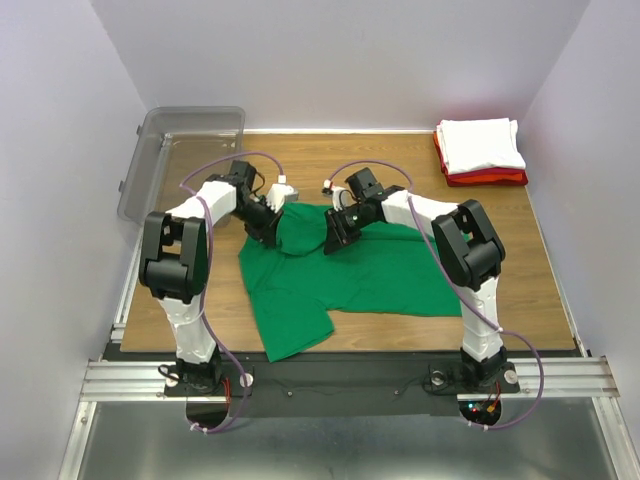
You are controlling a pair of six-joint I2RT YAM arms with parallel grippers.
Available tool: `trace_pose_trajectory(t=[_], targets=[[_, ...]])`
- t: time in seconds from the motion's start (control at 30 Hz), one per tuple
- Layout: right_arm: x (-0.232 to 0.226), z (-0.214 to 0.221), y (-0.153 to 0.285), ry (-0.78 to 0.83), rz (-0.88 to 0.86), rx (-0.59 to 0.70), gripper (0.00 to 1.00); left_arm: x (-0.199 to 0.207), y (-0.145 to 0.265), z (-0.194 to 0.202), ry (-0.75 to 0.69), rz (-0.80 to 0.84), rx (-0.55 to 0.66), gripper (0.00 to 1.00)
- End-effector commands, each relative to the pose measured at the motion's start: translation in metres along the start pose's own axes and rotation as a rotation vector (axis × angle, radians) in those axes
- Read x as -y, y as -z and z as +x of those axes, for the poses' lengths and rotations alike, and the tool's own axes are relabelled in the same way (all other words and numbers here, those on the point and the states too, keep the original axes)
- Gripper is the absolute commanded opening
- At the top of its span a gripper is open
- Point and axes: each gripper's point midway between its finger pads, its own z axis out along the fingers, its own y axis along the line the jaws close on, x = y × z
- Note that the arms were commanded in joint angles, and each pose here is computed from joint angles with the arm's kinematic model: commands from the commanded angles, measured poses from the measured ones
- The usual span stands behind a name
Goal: Fold and stack the t-shirts
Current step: Fold the tshirt
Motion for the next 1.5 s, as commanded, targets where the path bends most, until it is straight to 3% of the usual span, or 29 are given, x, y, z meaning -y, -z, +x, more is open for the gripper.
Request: trace_pose_trajectory(t=[0.0,0.07,0.17,0.2,0.33,0.6,1.0,1.1,1.17,1.23,1.47], targets=[[-0.015,-0.041,0.022,0.154,0.040,0.121,0.29,-0.001,0.009,-0.035,0.030,0.041,0.063,0.00],[-0.013,-0.047,0.027,0.182,0.075,0.138,0.28,-0.010,0.006,-0.038,0.072,0.051,0.064,0.00],[-0.006,-0.051,0.030,0.245,0.125,0.149,0.28,-0.024,0.003,-0.039,0.131,0.048,0.077,0.08],[-0.003,-0.054,0.030,0.259,0.152,0.155,0.28,-0.027,0.004,-0.040,0.146,0.045,0.082,0.19],[-0.008,-0.063,0.030,0.340,0.207,0.174,0.29,-0.038,0.003,-0.045,0.191,0.058,0.102,0.30],[-0.030,-0.067,0.011,0.568,0.351,0.155,0.37,-0.055,-0.009,-0.049,0.276,0.055,0.094,0.30],[-0.042,-0.069,-0.017,0.690,0.502,0.161,0.45,-0.060,-0.018,-0.043,0.356,0.095,0.074,0.30],[-0.023,-0.077,-0.020,0.687,0.588,0.160,0.36,-0.058,-0.014,-0.046,0.351,0.096,0.086,0.29],[-0.016,-0.083,-0.019,0.674,0.602,0.169,0.20,-0.056,-0.011,-0.048,0.346,0.101,0.091,0.30],[-0.014,-0.091,-0.015,0.657,0.597,0.187,0.11,-0.055,-0.009,-0.049,0.340,0.100,0.095,0.30],[0.004,-0.116,-0.009,0.597,0.561,0.234,0.06,-0.054,0.000,-0.055,0.323,0.081,0.116,0.30]])
